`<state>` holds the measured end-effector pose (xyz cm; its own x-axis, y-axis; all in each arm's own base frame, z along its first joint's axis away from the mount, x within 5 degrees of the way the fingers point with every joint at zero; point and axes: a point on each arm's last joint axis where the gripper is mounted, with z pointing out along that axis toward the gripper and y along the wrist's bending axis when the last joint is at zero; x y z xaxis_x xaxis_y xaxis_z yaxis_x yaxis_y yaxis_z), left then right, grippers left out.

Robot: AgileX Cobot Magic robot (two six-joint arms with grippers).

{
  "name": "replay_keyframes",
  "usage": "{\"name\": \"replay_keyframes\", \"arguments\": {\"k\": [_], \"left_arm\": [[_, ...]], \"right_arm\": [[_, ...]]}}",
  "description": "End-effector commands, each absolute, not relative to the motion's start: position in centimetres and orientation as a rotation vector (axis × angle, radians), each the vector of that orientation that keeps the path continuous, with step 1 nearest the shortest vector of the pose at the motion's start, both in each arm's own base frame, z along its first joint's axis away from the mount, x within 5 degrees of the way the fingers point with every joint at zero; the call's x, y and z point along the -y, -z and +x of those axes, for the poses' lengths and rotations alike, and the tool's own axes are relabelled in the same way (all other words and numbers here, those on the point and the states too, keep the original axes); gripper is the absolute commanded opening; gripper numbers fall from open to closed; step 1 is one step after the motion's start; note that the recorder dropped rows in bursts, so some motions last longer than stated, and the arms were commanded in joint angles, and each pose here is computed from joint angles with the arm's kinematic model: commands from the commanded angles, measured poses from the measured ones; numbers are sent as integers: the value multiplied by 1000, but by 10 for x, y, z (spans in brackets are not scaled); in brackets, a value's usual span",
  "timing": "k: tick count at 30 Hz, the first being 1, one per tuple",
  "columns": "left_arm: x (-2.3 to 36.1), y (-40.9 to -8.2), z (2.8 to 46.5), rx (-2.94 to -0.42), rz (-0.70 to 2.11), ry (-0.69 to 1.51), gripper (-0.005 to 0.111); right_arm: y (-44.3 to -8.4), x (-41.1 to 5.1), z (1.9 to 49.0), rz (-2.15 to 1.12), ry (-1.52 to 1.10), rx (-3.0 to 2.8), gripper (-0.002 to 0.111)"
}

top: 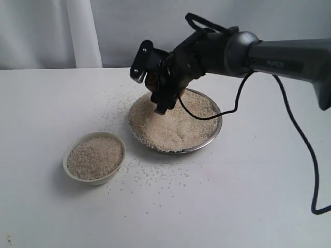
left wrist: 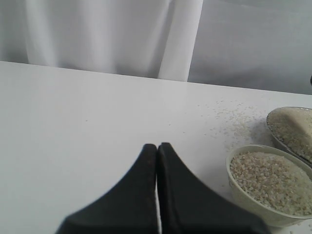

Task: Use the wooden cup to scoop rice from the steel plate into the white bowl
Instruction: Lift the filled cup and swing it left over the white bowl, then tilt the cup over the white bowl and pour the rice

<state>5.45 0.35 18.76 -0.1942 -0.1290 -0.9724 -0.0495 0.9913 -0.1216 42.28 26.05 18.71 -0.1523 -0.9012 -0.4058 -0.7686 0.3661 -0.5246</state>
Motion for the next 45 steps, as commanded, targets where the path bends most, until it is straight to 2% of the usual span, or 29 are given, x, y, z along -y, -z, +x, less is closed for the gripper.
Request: {"name": "replay_keyframes", "arguments": {"k": [1,6,11,20,30,45], "left_arm": [[-3,-188,55,-1761,-133,86,0],[-3,-188,55,-1761,-133,86,0],[-3,-188,55,-1761,-133,86,0],[-3,-188,55,-1761,-133,86,0],[-3,-188,55,-1761,-133,86,0],[-3,-188,55,-1761,-133,86,0]], "right_arm": [[-233,-261,413,-1368,211,-1884,0],[-263,-272,396,-1378,158,-1808,0],[-266,-295,377,-1483,165,-1728,0],[-236,-343,349,-1727,358,-1527,0],[-201,-364,339,-1864,535,-1424,0],[-172,-384,324,-1992,760,-1243,0]]}}
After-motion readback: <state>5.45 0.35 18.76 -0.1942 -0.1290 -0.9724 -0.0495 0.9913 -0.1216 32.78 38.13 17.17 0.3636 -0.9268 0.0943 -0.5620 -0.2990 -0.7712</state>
